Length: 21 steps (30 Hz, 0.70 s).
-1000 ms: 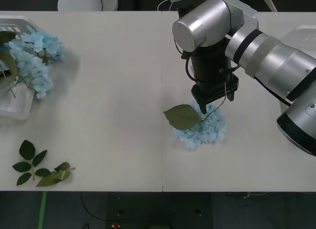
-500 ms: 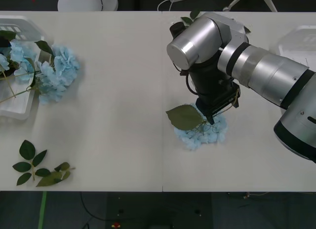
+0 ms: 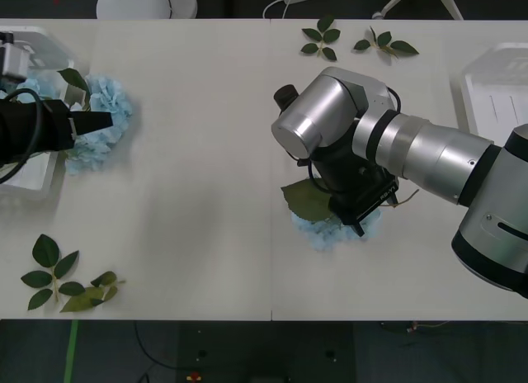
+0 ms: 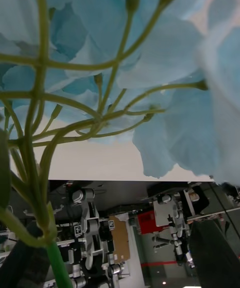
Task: Place the red flowers into the right box and the blue flowers into the left box. If a person shows an open palm, hand one flower to the person first, then continue sorting.
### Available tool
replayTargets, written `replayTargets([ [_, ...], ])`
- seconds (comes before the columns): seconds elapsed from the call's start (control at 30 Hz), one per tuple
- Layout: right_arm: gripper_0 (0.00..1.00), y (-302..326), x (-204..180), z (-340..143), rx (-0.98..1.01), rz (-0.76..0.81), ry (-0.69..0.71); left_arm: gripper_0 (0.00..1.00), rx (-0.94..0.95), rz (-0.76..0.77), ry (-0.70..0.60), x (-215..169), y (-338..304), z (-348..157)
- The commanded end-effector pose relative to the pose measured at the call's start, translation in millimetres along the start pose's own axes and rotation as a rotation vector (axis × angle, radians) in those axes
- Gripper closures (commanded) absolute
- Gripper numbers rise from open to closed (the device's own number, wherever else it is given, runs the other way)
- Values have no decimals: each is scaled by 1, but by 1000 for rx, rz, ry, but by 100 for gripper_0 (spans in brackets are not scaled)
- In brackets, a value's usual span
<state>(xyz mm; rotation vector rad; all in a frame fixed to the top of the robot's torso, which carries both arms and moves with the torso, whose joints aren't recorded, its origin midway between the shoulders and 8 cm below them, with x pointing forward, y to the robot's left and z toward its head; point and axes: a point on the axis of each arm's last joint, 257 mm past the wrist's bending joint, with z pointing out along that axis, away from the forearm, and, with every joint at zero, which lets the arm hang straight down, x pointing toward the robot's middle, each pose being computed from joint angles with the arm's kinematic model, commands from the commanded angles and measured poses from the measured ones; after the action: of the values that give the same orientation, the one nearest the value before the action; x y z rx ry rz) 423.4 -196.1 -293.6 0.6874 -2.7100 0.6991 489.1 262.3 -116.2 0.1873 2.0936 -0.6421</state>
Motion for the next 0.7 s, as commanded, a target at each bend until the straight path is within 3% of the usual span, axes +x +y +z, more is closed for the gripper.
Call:
replayTargets([
  [0.03, 81, 18, -5, 8, 37, -76, -12, 0, 52, -23, 9, 26, -40, 27],
  [0.07, 98, 19, -6, 8, 43, -75, -13, 0, 50, -24, 6, 32, -40, 32],
  [0.1, 100, 19, -7, 7, 42, -73, -18, 0, 50, -26, 3, 37, -41, 36],
  [0.5, 100, 26, -18, -5, 2, -76, -74, 0, 89, 104, -49, 60, -65, 58],
  [0.7, 100, 20, -40, -59, -64, -126, -273, 0, 130, 185, -56, 64, -86, 32],
])
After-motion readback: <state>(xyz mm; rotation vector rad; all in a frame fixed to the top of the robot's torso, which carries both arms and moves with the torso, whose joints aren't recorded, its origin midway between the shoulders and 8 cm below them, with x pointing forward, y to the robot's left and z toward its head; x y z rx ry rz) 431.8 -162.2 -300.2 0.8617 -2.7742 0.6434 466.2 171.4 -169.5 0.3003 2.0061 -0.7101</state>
